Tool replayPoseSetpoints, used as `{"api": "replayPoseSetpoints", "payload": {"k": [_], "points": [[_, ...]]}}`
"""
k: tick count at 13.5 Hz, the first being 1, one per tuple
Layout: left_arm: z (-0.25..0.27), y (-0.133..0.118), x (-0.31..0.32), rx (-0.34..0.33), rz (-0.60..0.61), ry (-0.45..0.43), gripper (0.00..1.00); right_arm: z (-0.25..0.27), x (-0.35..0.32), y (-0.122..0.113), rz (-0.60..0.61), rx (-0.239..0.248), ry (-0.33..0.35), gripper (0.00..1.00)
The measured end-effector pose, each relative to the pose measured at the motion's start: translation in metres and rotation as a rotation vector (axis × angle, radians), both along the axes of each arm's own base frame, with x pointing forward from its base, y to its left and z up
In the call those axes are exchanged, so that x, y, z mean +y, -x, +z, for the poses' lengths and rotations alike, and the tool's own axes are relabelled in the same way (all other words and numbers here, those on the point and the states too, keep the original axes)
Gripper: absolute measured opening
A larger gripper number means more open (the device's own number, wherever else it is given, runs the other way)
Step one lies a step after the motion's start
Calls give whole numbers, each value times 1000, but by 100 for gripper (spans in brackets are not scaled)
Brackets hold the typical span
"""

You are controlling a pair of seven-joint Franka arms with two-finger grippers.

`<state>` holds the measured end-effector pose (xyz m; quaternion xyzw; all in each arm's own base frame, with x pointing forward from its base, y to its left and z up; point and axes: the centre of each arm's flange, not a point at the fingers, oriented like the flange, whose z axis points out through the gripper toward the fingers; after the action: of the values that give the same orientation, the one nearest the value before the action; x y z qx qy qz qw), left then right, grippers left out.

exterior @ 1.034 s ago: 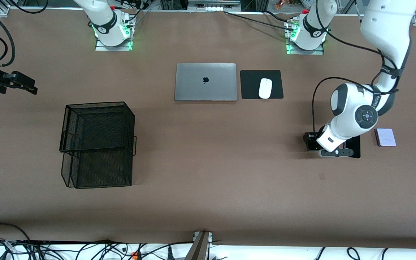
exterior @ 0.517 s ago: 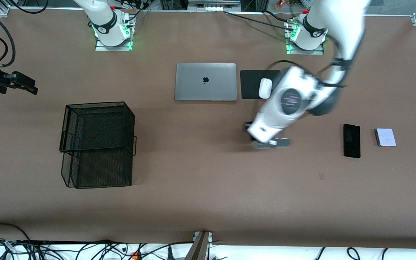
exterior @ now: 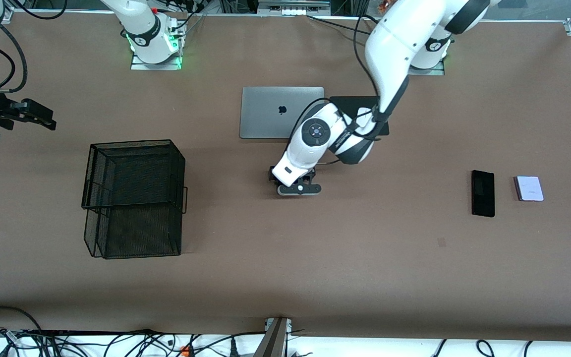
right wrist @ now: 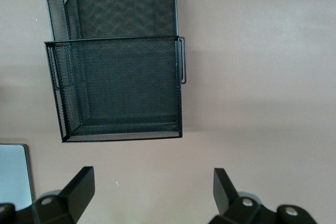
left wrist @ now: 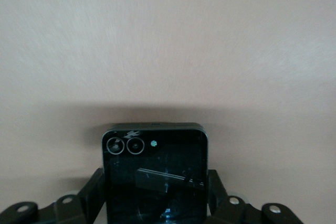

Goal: Place phones with both arms
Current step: 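Carry the flip phone with the left gripper toward the right gripper, then grasp the flip phone with the right gripper while the left gripper reaches the black phone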

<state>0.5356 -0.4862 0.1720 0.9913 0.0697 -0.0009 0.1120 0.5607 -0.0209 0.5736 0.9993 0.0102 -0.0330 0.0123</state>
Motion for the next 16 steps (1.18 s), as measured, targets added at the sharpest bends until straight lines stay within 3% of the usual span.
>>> {"api": "replayPoseSetpoints", "payload": {"k": [2,5,10,13,16], "points": [[7,-5,1,3,54,5,100,-4,8,-2,14,6,0,100],[48,-23,19,47,83,-57,100,-14,33,-10,53,-3,-1,100],[139,-81,176,263,182,-243,100,-48,137,-25,62,11,9,100],[144,-102,297,403,92,-286,100,-79,246,-34,27,-10,16,100],[134,-118,416,432,-71,-310,100,-128,379,-28,-67,-64,-1,100]]}}
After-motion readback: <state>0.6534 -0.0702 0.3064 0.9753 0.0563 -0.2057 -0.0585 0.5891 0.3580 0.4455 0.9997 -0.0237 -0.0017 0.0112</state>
